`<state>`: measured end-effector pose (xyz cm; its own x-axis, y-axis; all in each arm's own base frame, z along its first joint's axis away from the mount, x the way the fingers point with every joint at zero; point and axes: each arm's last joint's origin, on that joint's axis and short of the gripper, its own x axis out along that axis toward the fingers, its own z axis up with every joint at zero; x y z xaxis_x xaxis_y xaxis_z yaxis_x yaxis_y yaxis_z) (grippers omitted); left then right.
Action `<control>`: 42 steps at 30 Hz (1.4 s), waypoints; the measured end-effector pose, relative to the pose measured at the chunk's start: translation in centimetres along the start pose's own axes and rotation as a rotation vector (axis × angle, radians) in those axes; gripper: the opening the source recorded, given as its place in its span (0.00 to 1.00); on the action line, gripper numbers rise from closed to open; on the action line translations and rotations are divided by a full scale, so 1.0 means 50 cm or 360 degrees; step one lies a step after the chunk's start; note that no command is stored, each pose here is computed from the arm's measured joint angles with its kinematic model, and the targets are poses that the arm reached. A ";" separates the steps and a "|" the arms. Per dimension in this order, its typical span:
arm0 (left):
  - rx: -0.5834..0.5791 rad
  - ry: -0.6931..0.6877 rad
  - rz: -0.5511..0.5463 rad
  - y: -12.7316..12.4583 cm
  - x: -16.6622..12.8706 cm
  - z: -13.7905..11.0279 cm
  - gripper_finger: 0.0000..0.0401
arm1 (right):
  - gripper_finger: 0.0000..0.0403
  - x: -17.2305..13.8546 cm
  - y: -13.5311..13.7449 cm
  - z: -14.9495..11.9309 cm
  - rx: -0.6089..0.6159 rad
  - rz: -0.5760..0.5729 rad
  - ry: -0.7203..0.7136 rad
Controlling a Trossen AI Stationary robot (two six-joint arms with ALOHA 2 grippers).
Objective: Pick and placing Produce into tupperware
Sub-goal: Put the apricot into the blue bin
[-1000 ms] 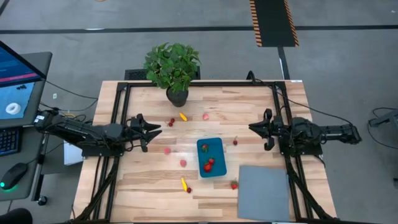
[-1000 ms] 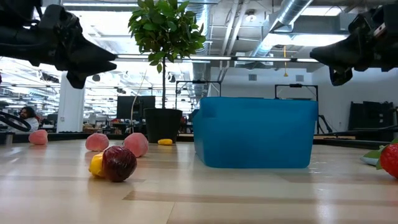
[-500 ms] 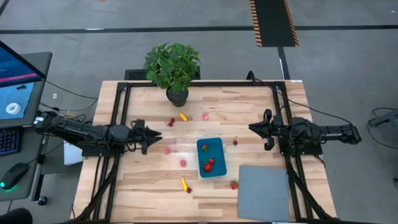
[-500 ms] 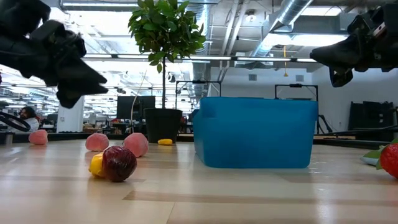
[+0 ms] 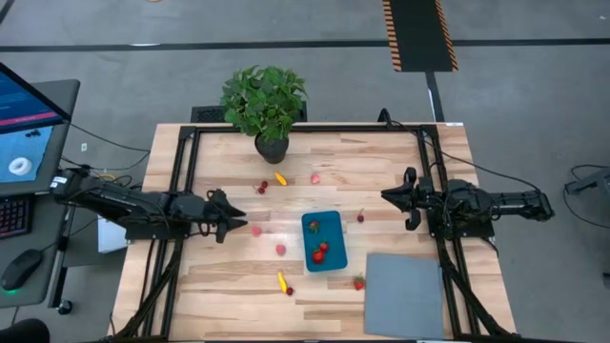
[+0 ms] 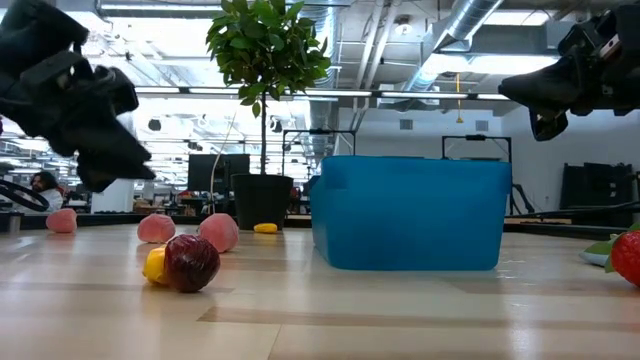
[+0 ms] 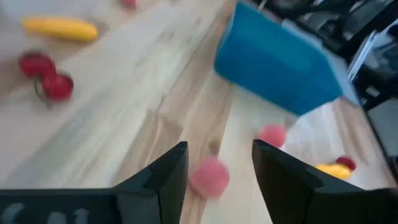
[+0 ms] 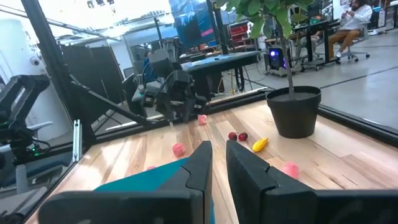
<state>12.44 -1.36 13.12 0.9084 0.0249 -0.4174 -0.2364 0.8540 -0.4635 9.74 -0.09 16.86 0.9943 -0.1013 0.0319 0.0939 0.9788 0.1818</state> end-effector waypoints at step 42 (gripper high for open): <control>0.0402 0.0719 0.0135 -0.057 0.185 0.018 0.49 | 0.17 0.000 0.000 0.000 0.0053 -0.0001 0.0001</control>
<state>21.82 -3.12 11.28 0.6372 -0.0794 -0.7666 -0.1615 0.9588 -0.2336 9.74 -0.09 16.86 0.9943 -0.1017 0.0312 0.0927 0.9723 0.2146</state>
